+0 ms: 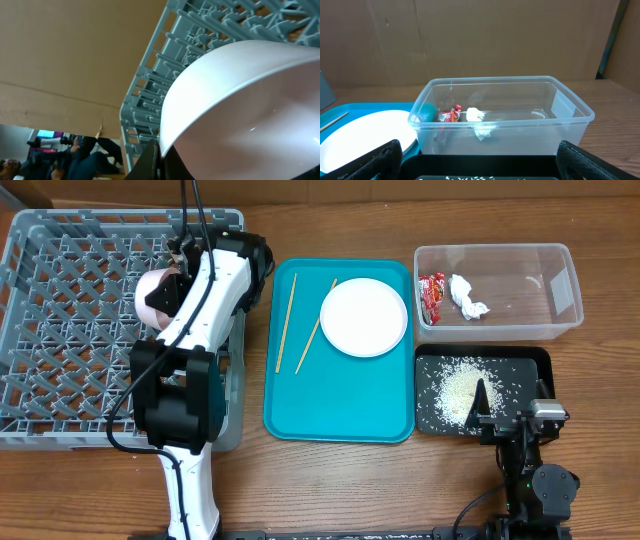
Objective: Sort waste into correct bins and load items into the dishwasher
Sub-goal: 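Carry the pink bowl to the rack and set it beside the grey bowl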
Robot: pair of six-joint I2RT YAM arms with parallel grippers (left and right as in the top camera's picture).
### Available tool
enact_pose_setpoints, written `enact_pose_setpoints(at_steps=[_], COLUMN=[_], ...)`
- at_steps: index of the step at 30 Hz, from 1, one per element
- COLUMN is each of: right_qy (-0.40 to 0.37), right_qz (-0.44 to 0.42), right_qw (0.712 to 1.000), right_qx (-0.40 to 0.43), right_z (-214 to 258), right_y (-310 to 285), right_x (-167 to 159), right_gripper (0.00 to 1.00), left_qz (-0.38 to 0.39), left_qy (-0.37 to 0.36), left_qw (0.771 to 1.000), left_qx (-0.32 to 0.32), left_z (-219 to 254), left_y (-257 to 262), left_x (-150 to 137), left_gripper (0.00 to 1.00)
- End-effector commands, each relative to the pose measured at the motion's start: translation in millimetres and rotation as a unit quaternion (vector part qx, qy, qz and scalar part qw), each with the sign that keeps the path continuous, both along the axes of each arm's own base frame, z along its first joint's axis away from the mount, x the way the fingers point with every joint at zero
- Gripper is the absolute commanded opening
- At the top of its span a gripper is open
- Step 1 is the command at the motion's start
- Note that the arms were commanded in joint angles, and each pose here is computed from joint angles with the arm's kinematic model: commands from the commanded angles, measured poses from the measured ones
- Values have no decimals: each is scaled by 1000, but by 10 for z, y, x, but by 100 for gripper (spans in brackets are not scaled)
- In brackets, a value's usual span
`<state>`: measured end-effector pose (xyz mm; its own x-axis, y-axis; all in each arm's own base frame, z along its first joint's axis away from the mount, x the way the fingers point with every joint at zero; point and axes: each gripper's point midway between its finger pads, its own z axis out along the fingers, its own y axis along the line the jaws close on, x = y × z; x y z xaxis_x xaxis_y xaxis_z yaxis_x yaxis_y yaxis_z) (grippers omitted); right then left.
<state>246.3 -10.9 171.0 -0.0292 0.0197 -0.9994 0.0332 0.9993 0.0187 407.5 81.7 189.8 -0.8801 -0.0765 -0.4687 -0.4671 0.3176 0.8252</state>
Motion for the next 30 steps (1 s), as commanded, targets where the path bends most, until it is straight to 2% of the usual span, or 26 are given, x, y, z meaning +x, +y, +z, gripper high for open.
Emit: enact_pose_setpoints(at_steps=[1,11,18,22,26,30], right_qy=[-5,-5,-5,-5,-5,-5], right_qz=[-1,-1,-1,-1,-1,-1], right_qw=[1000,1000,1000,1000,1000,1000], right_qx=[-1,-1,-1,-1,-1,-1], right_z=[-6,-6,-5,-6,-5,-5], right_y=[-4,-4,-4,-4,-4,-4], right_x=[-1,-1,-1,-1,-1,-1], right_gripper=[100,100,100,100,100,100], left_qz=[7,46,45,52,48,35], left_qy=[-24,-29,-29,-33,-35,-34], left_qw=[999,998,999,998,997,998], left_qx=[24,-9,-5,-26,-40,-40], left_z=[72,-93,-87,-159,-208,-206], left_y=[62,186,193,155,64,-36], left_x=[2,-108,-104,-109,-100,-78], left_gripper=[4,4,4,5,9,17])
